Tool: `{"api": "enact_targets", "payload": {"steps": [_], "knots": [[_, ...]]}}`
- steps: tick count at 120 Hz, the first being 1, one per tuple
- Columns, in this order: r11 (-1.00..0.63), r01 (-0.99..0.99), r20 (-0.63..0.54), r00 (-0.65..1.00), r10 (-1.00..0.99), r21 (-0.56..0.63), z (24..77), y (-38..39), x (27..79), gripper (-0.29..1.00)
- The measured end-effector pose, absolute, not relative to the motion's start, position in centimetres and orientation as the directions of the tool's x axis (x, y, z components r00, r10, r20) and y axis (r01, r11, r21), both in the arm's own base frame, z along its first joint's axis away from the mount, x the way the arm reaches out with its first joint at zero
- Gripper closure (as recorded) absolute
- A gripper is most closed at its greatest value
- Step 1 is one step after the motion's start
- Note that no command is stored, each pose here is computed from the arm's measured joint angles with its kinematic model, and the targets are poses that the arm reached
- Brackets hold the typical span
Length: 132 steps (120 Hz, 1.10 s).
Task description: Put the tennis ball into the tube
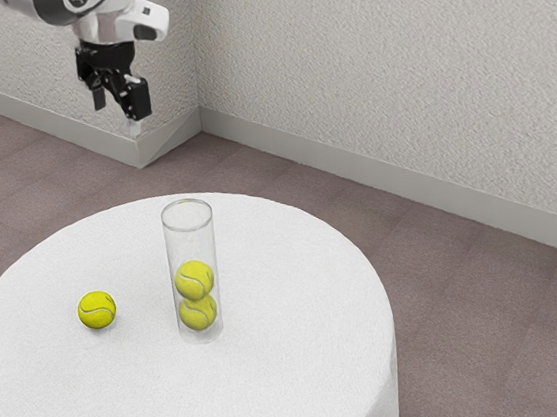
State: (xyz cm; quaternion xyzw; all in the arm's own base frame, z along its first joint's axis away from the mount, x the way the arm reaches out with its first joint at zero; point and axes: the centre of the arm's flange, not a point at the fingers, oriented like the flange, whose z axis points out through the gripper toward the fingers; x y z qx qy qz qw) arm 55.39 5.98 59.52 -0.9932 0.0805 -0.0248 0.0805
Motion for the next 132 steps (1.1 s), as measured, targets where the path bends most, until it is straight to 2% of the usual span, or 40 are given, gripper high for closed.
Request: {"api": "enact_targets", "payload": {"steps": [32, 47, 69, 91, 116, 132], "knots": [[-0.972, -0.182, 0.019, 0.982, -0.186, -0.148, 57.6, 5.3, 56.7, 0.0], [-0.974, -0.177, -0.028, 0.984, -0.175, -0.144, 53.0, 6.4, 58.7, 0.0], [-0.99, -0.014, -0.041, 0.999, -0.008, -0.138, 47.5, 16.3, 57.4, 0.0], [-0.992, -0.009, -0.03, 1.0, -0.005, -0.127, 42.9, 16.6, 58.4, 0.0], [-0.994, 0.013, 0.005, 1.0, 0.012, -0.111, 40.1, 17.1, 59.2, 0.0], [-0.995, 0.048, -0.013, 0.999, 0.049, -0.086, 35.8, 18.2, 59.7, 0.0]]}}
